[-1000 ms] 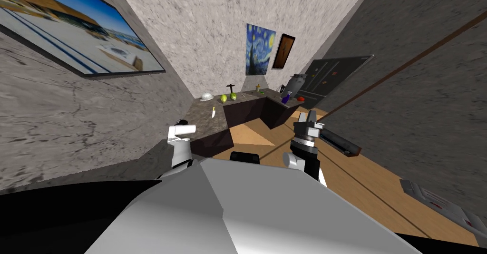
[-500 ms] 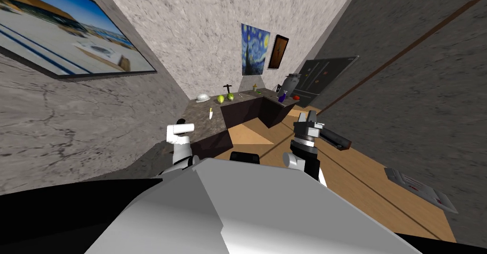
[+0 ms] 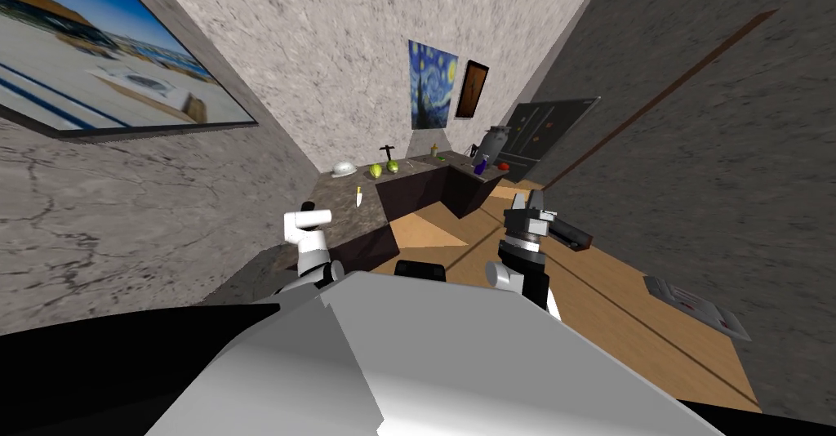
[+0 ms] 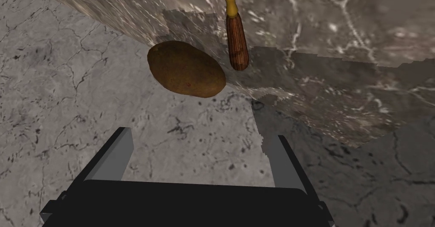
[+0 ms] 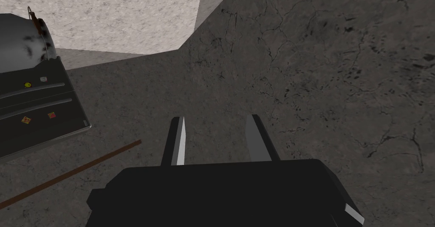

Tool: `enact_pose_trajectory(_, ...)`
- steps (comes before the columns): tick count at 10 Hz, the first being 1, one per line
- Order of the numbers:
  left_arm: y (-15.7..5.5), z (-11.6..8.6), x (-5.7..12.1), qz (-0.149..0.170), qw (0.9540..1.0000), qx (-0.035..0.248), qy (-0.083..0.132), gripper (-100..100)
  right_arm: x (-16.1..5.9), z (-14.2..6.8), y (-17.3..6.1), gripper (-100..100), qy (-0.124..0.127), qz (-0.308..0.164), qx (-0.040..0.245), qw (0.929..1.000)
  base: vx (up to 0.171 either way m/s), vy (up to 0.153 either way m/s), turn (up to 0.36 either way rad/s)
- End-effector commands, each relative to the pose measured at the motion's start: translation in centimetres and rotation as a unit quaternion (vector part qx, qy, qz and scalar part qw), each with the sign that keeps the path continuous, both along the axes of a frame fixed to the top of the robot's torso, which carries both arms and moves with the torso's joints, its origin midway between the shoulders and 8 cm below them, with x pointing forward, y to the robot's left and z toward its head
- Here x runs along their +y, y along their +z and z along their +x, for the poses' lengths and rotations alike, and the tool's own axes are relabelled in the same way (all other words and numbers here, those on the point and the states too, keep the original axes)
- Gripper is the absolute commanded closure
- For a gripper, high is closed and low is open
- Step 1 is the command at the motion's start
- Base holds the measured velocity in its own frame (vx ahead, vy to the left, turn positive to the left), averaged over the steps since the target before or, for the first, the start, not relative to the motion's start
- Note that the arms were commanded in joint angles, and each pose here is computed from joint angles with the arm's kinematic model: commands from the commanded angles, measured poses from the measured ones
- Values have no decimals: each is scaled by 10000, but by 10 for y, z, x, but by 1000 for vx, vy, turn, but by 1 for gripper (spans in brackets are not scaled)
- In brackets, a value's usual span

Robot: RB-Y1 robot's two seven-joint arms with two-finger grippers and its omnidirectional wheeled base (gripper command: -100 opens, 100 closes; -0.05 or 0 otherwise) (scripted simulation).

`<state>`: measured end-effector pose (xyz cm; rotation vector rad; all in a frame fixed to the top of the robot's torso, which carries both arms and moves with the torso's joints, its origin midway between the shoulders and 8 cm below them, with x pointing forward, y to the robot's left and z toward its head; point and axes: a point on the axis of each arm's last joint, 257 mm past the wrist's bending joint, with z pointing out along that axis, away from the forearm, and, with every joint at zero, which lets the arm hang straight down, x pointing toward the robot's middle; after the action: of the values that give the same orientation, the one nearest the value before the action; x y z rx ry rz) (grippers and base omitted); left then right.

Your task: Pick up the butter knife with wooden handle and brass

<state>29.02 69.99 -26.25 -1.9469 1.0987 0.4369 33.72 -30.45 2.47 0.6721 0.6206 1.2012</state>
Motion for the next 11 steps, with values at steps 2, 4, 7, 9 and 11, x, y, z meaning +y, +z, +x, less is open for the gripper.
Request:
enact_pose_trajectory(2,-8,-11,-3,-222,9995,125,186,-100,0,0,0,0,-1,0,1,10000,3,31,-29)
enact_pose_trajectory(4,-18,-23,-7,-534,9973,258,424,-100,0,0,0,0,0,0,0,10000,4,37,-115)
enact_pose_trajectory(7,-32,-37,-14,-1064,9906,421,746,-100,0,0,0,0,-1,0,1,10000,2,57,-115)
enact_pose_trajectory(9,-41,-46,-23,-1403,9843,540,925,-100,0,0,0,0,-1,0,1,10000,5,57,-106)
enact_pose_trajectory(11,-48,-53,-33,-1729,9769,644,1074,-100,0,0,0,0,-1,0,1,10000,-7,58,-86)
